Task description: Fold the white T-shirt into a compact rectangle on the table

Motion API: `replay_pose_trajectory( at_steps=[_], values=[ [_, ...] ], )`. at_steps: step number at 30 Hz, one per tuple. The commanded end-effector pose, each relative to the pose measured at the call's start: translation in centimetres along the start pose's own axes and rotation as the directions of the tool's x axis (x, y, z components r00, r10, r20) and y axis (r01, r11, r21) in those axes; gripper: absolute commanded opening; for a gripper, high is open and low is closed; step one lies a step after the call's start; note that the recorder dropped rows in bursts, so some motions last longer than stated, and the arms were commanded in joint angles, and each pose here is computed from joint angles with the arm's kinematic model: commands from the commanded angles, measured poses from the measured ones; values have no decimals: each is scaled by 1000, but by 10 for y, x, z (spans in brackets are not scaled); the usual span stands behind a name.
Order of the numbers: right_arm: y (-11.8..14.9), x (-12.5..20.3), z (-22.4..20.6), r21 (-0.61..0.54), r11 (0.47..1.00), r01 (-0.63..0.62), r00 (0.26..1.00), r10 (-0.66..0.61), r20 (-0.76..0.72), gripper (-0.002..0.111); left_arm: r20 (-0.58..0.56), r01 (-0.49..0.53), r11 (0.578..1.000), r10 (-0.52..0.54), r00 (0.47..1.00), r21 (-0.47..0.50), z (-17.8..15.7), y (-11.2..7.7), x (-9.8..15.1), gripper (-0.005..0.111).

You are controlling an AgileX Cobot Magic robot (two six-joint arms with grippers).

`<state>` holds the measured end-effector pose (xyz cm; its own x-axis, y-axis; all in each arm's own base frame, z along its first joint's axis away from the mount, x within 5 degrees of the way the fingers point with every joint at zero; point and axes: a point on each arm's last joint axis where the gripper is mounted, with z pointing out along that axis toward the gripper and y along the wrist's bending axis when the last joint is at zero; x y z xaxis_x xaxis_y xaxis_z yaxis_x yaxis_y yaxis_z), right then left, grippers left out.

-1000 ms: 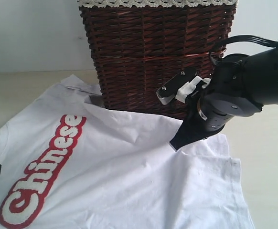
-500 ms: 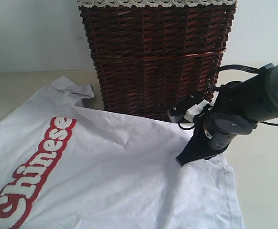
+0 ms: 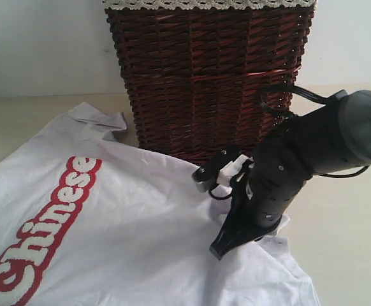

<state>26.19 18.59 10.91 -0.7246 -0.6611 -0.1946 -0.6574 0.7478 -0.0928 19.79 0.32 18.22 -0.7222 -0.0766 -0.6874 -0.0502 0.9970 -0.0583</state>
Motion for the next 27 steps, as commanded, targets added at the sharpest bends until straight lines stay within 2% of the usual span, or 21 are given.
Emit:
replay_pose_trajectory(
  at_steps=[1,4,9,15,18,23,27],
  values=[
    [26,10,6,-75,991,111,989,-118,-89,0,14,4,1000,-4,1000,1,-1,-1,0,0],
    [33,17,9,-101,975,198,964,-212,-161,0,12,4,1000,-4,1000,2,-1,-1,0,0],
    [33,21,15,-114,966,234,946,-253,-204,4,12,8,1000,-8,1000,2,-1,-1,0,0],
    [26,11,-3,-32,978,208,972,-210,-109,30,12,6,1000,-6,1000,6,-1,-2,0,0],
    [21,10,-24,16,989,149,986,-147,-81,41,12,10,1000,-10,1000,7,-1,-2,0,0],
    [14,12,-49,79,997,16,1000,-18,23,42,4,15,1000,-15,1000,10,-1,-2,1,0],
    [-1,19,-43,216,970,-107,990,84,113,42,4,25,1000,-25,1000,10,-1,-2,0,0]
  ],
)
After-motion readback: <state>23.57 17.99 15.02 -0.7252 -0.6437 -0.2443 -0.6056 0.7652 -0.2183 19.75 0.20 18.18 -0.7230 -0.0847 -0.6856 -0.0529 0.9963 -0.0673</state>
